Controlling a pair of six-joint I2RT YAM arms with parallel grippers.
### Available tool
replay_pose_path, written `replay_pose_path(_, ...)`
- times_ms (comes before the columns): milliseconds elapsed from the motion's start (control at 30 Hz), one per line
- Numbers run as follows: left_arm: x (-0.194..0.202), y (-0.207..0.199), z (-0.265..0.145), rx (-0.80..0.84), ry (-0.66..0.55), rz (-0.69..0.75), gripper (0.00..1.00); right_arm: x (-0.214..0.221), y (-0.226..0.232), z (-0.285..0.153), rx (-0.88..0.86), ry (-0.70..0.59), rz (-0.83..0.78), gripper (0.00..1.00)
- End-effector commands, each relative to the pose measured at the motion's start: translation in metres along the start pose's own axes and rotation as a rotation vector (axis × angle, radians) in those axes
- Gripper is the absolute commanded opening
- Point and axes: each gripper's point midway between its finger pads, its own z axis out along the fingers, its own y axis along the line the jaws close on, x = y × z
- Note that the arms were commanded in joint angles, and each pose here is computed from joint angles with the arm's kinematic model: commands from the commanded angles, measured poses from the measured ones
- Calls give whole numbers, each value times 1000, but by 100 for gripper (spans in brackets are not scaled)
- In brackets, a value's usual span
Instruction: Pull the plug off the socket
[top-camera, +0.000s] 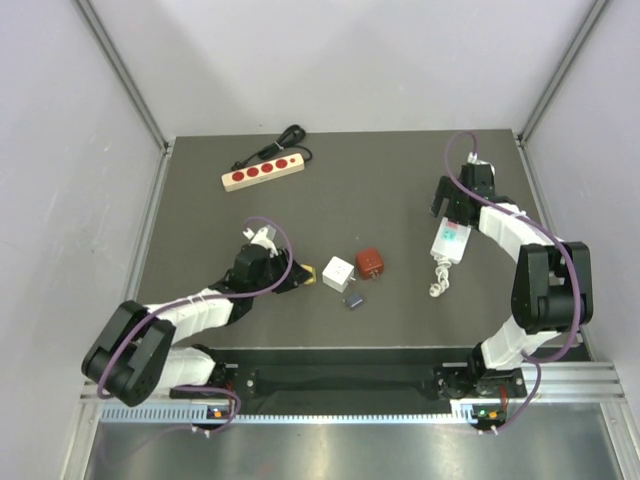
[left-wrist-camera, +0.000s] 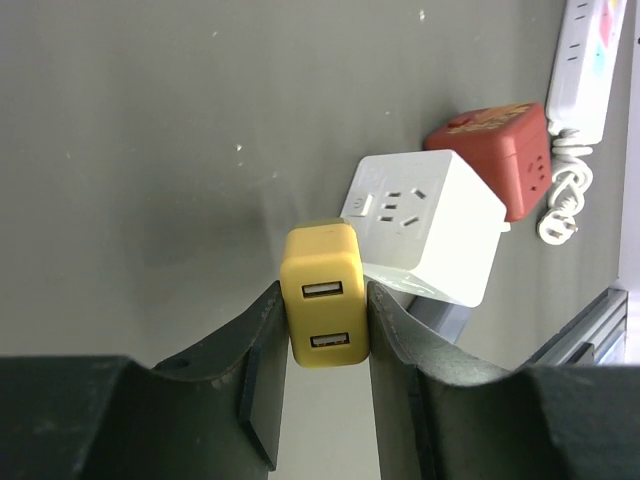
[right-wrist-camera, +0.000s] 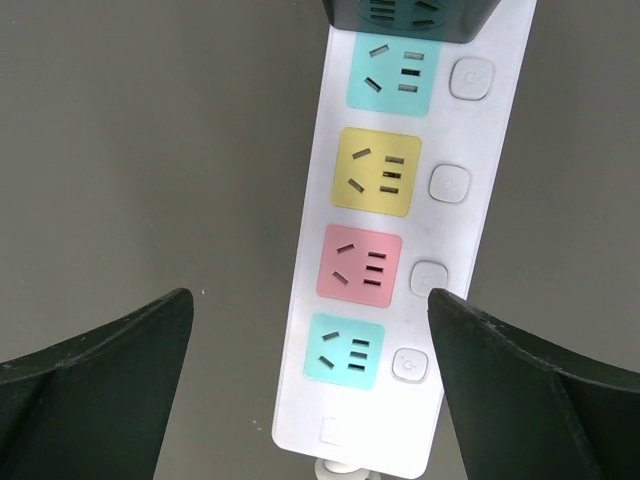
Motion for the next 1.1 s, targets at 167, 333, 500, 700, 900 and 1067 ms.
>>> replay_pose_path(167,-5,-11,9,101,-6,-9,4,-21,11,-9,-49,-59,10,100)
replay_pose_path(333,-1,-10,12,103,14,-17,10,-24,11,-12,-47,-76,16,100)
replay_pose_path(500,0,-10,12,105,15,-22,20,-22,12,-11,-46,-67,14,100)
replay_pose_path(700,2,-9,11,110,22,-19,36,-24,10,-13,-35,-75,11,100)
replay_pose_path(900,3,-11,10,117,26,-16,63,-25,10,-12,-29,-78,11,100)
replay_pose_path(1067,0,-11,6,121,-6,-9,75,-26,11,-10,-26,-71,9,100)
